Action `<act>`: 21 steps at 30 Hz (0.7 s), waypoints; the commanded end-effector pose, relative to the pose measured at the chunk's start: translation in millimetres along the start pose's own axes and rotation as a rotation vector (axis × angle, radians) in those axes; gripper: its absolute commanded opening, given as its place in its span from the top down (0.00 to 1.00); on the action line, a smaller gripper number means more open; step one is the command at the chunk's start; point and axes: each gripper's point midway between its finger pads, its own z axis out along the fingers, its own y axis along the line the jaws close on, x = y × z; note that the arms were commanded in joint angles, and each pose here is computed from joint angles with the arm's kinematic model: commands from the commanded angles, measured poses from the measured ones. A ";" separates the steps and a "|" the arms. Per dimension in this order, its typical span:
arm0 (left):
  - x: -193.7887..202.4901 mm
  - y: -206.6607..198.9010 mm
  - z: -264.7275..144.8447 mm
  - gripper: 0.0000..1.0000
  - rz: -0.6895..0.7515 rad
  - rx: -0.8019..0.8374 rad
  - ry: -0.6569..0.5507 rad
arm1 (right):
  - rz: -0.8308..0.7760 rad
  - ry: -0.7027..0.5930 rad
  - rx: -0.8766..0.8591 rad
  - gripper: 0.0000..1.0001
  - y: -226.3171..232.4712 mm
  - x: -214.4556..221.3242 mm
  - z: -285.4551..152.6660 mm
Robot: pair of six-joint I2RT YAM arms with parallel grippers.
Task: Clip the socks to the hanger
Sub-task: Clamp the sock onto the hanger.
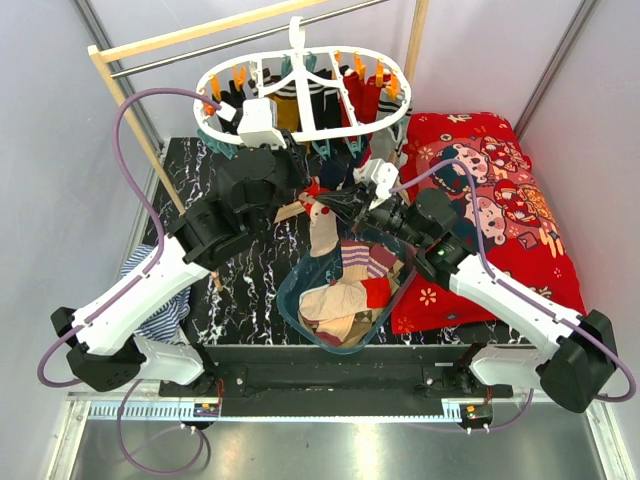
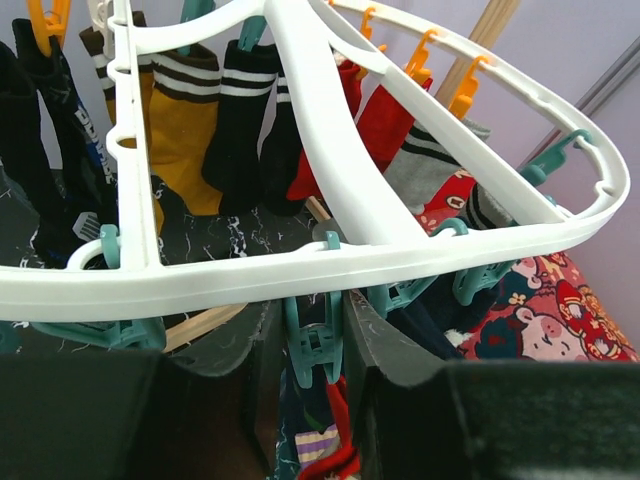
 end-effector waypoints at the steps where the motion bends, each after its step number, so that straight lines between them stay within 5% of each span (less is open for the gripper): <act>1: -6.9 -3.6 -10.1 1.00 -0.027 0.049 -0.002 | -0.074 -0.117 0.002 1.00 -7.2 -42.6 10.4; 21: -2.7 -8.0 -11.9 1.00 -0.038 0.081 0.009 | -0.063 -0.149 -0.002 1.00 -20.2 -52.2 14.5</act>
